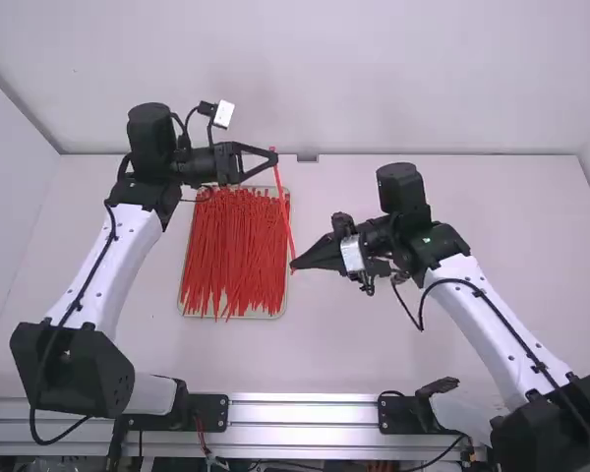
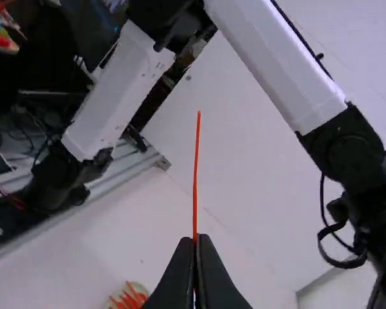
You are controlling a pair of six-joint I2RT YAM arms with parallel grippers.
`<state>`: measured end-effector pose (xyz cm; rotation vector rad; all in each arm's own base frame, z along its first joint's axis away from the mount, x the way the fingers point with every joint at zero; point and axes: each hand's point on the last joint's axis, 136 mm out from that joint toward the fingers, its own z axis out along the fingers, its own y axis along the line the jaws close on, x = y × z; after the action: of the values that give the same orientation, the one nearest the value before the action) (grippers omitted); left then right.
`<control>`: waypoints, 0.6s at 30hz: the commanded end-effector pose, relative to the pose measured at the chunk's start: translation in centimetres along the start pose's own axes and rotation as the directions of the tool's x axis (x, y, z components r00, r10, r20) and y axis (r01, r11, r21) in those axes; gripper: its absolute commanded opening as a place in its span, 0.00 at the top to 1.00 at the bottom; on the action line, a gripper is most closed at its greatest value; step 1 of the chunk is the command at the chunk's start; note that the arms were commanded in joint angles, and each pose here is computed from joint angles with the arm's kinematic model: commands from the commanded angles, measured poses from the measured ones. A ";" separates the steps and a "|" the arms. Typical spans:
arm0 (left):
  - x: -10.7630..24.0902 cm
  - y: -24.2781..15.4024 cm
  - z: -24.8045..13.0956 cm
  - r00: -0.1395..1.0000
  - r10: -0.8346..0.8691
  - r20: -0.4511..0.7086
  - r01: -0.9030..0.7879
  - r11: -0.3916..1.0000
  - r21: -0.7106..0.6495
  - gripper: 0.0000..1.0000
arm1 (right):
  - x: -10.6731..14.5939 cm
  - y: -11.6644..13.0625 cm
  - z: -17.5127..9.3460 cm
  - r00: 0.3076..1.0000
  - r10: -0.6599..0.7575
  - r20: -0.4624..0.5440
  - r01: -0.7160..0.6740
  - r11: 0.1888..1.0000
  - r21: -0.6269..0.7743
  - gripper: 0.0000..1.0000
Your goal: Fasten the cable tie
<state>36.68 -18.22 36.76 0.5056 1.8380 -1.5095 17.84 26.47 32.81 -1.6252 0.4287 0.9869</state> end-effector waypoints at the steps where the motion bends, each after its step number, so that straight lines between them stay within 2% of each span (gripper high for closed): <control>1: 0.6 -0.2 0.7 0.999 0.047 -0.018 -0.047 0.999 0.017 0.98 | -0.9 -0.4 0.2 0.997 0.067 0.023 -0.067 0.998 -0.013 1.00; 7: 1.6 -1.4 1.9 0.987 0.150 -0.050 -0.146 0.987 0.071 0.98 | -1.3 -0.1 0.5 0.998 0.049 0.042 -0.048 0.999 -0.026 1.00; 13: 2.5 -1.4 2.3 0.955 0.288 -0.064 -0.283 0.956 0.084 0.98 | -1.7 0.1 1.1 0.986 0.160 0.055 -0.157 0.986 -0.055 1.00; 18: 2.1 1.2 2.1 0.950 0.306 -0.063 -0.309 0.950 -0.053 0.98 | -2.4 -2.2 0.4 0.936 0.350 0.033 -0.349 0.936 -0.038 1.00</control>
<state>35.48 -20.68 34.99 0.7655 1.7513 -1.3386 17.74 27.32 34.83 -1.6183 0.4966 1.1104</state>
